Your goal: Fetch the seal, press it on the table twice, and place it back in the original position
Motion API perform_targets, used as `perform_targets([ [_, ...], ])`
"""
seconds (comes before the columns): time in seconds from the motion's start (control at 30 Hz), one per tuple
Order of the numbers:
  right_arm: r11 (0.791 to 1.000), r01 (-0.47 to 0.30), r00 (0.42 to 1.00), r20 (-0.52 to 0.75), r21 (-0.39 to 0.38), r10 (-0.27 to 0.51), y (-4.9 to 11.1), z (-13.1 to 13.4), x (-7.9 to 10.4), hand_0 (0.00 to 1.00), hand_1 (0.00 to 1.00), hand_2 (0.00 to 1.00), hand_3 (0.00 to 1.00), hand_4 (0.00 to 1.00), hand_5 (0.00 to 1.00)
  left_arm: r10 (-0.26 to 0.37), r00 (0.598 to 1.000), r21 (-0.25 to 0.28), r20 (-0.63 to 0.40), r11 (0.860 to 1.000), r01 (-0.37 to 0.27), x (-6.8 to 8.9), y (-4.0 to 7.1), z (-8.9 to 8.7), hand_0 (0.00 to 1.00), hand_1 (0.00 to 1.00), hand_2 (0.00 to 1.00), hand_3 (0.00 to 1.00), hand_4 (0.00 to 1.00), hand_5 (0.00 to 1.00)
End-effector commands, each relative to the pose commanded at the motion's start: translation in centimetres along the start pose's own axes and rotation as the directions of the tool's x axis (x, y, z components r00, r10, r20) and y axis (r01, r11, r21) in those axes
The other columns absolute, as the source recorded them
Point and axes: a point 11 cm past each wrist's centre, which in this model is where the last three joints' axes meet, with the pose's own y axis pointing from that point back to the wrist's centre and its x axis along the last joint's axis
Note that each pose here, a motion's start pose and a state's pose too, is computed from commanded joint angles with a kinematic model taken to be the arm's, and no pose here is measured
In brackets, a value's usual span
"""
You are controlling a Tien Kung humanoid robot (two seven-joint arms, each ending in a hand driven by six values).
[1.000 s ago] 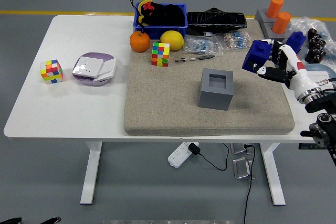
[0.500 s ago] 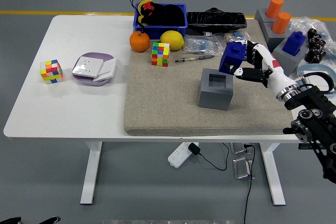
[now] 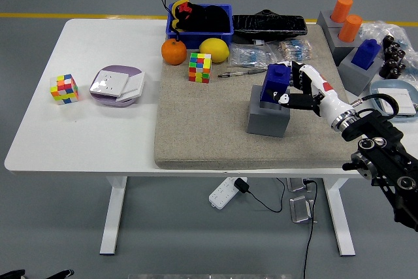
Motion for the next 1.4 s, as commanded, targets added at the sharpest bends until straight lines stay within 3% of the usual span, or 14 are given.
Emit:
perform_targets([
  [1.4,0.999,0.031,0.999,-0.023,-0.031,-0.032,-0.63,0.78,-0.31,0.537,0.422,0.433,0.461,0.676,0.002,-0.006,1.000,-0.003,0.003,1.000,0.006,-0.32,-0.02,0.11,0.814,0.786,0.763,0.802,0.688,0.418],
])
